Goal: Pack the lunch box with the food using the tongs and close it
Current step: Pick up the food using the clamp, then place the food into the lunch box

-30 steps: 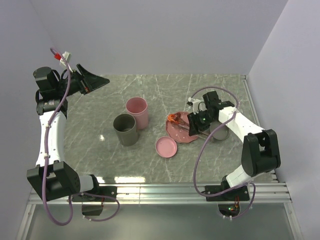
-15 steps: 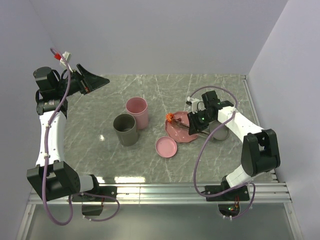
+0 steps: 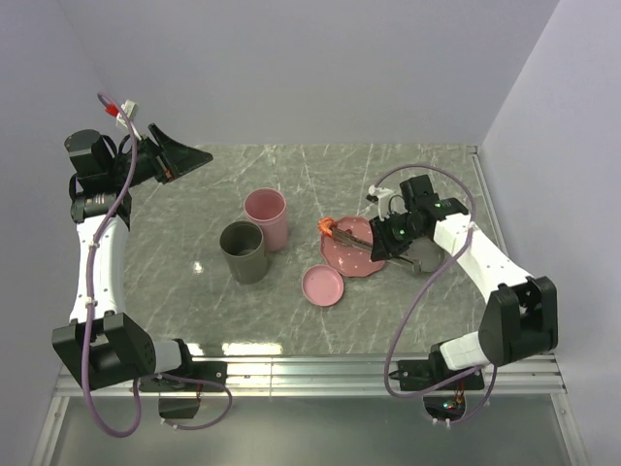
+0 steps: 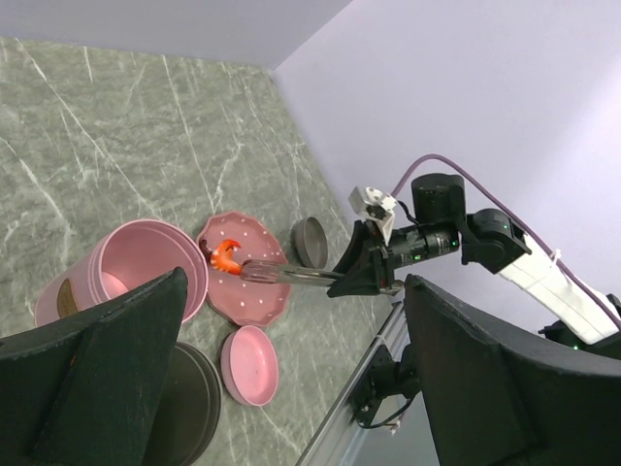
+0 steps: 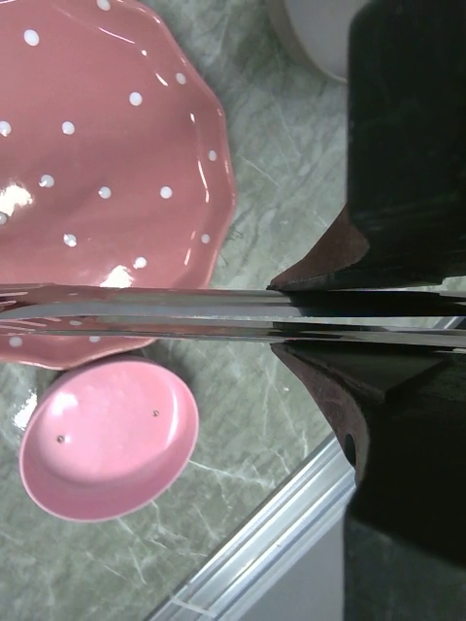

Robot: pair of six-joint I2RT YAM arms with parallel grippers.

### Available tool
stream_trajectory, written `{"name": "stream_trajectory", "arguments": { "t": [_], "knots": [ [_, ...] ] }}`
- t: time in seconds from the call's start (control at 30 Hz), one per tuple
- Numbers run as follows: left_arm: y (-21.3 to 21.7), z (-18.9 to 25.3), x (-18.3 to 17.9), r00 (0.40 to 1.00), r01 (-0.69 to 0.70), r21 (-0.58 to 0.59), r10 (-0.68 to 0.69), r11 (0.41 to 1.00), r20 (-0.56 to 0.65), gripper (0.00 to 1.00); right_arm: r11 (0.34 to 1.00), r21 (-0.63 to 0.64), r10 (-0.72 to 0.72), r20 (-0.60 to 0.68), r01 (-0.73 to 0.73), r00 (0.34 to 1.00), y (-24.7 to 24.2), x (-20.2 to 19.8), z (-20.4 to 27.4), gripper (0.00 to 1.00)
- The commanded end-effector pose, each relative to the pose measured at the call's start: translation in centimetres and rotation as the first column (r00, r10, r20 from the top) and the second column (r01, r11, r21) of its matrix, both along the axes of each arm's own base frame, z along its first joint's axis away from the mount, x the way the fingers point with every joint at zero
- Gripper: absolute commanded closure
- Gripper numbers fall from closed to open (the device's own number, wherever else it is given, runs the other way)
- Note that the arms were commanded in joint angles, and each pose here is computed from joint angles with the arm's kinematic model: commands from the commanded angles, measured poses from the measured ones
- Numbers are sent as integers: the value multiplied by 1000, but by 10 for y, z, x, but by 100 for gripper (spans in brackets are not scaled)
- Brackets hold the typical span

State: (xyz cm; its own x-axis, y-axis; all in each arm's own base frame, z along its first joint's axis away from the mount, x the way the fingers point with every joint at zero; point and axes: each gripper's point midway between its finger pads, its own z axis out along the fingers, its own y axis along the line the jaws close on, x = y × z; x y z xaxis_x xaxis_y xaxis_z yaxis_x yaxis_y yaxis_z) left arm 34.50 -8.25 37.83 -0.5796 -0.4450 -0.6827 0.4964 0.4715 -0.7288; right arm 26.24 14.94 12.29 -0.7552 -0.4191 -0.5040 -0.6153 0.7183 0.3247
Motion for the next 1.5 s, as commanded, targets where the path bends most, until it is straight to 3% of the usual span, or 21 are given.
{"name": "stream_trajectory", "arguments": {
  "t": [0.0, 0.43, 0.83, 1.1, 1.47],
  "knots": [
    [-2, 17, -5, 998, 23, 9, -24, 1000, 64, 1, 1000, 18, 21, 38, -22, 999, -2, -9, 18, 84],
    [-1, 20, -5, 997, 21, 9, -22, 1000, 74, 1, 992, 113, 44, 105, -56, 994, -2, -38, 74, 87],
    [0, 18, -2, 998, 9, 8, -10, 1000, 66, 1, 935, 232, 214, 230, -267, 949, 72, -49, 138, 87],
    [0, 21, -1, 997, 12, 6, -13, 1000, 74, 1, 884, 251, 337, 246, -395, 909, 135, -57, 152, 87],
    [-1, 20, -2, 997, 17, 7, -17, 1000, 73, 1, 895, 211, 353, 200, -392, 914, 168, -37, 129, 87]
  ]
}}
